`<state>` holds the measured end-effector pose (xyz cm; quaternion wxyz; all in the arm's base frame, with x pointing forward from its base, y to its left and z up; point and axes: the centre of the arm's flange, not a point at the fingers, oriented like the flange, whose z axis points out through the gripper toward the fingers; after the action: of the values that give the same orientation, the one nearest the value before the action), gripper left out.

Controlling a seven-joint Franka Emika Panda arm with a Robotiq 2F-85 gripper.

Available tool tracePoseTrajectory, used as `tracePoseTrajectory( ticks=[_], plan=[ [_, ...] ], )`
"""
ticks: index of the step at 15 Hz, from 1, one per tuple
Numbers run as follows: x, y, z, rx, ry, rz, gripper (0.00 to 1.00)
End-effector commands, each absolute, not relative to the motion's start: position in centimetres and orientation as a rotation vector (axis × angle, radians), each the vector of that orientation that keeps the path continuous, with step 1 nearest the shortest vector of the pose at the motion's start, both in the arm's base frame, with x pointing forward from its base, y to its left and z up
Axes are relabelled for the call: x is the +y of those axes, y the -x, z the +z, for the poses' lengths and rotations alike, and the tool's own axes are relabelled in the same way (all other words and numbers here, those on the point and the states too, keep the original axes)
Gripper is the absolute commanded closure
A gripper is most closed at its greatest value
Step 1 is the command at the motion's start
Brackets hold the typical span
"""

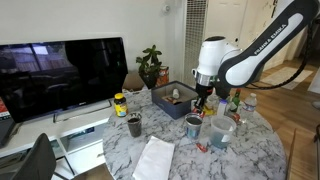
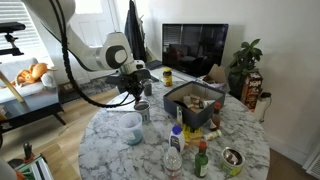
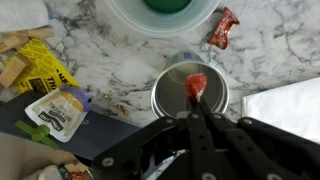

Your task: Pick up the silver cup and place it the right way up on the table, pick up the red ketchup sachets on the table and put them in the silver cup one by one

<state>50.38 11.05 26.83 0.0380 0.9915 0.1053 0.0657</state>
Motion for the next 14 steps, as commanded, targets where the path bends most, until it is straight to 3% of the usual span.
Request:
tracePoseTrajectory(
  ticks=[1, 11, 14],
  plan=[
    [11.4, -50.1, 25.9, 0.263, -3.025, 0.251, 0.73],
    [13.3, -49.6, 25.3, 0.295, -3.033, 0.283, 0.01],
    [15.3, -47.6, 24.4, 0.428, -3.061, 0.136, 0.0]
  ],
)
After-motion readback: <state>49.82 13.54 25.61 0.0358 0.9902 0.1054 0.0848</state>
